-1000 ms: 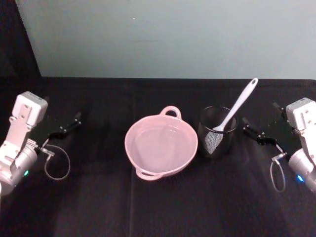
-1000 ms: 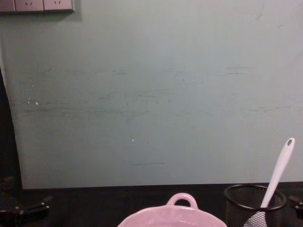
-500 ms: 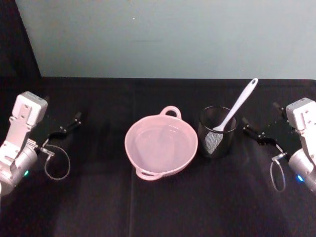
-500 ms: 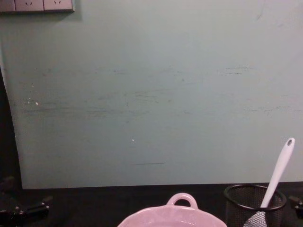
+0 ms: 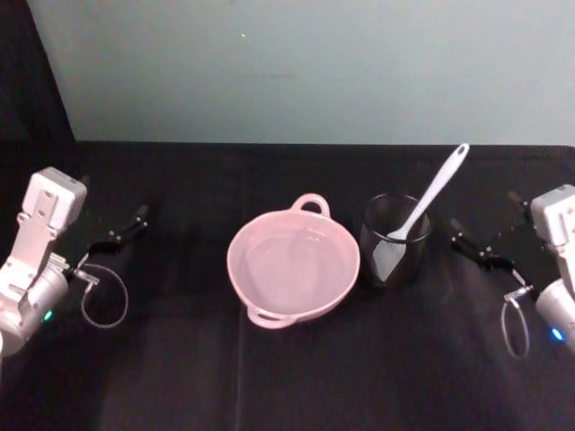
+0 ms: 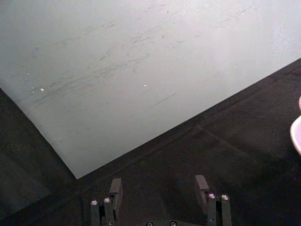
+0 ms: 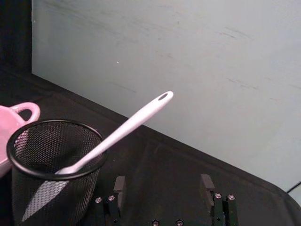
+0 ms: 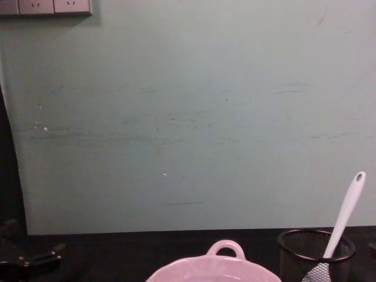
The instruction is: Use the one hand to pick up the spoon and stir the clear water in the bowl.
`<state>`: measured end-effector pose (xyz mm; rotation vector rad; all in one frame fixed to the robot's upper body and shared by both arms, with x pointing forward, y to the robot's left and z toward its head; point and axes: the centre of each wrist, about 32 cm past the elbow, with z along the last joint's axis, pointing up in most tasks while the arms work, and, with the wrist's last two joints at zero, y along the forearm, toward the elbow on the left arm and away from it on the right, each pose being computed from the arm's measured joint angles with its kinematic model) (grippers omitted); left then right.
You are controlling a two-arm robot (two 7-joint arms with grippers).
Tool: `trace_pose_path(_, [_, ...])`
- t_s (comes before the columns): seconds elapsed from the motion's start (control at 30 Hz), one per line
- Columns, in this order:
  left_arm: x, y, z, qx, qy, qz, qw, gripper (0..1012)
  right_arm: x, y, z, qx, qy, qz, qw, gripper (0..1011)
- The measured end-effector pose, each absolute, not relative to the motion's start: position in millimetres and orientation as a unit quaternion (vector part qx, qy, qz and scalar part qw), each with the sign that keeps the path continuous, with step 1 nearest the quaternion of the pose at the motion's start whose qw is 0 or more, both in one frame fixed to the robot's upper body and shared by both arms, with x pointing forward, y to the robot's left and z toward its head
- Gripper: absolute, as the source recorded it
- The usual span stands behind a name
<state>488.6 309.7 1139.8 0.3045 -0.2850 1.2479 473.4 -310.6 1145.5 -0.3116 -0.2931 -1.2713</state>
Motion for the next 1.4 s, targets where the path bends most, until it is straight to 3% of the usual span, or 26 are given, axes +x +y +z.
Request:
trace_pose_path(0.23, [488.6, 309.7, 1139.8, 0.142, -0.132, 0.580, 0.791, 1011, 448.3, -316.4, 1157.2, -0.117, -0.113, -0.595, 0.787, 1003])
trace_pose_path(0.6, [488.6, 309.7, 1139.8, 0.142, -0.132, 0.580, 0.791, 1011, 438.1, -331.9, 1171.4, 0.039, 0.046, -0.563, 0.824, 1003])
trace_pose_path(0.93, [488.6, 309.7, 1139.8, 0.142, -0.133, 0.580, 0.791, 1011, 459.3, -336.9, 1188.5, 0.126, 0.195, -0.520, 0.822, 1003])
trace_pose_path(1.4, [488.6, 309.7, 1139.8, 0.141, -0.132, 0.580, 0.791, 1011, 508.1, -336.7, 1210.0, 0.104, 0.286, -0.492, 0.816, 1003])
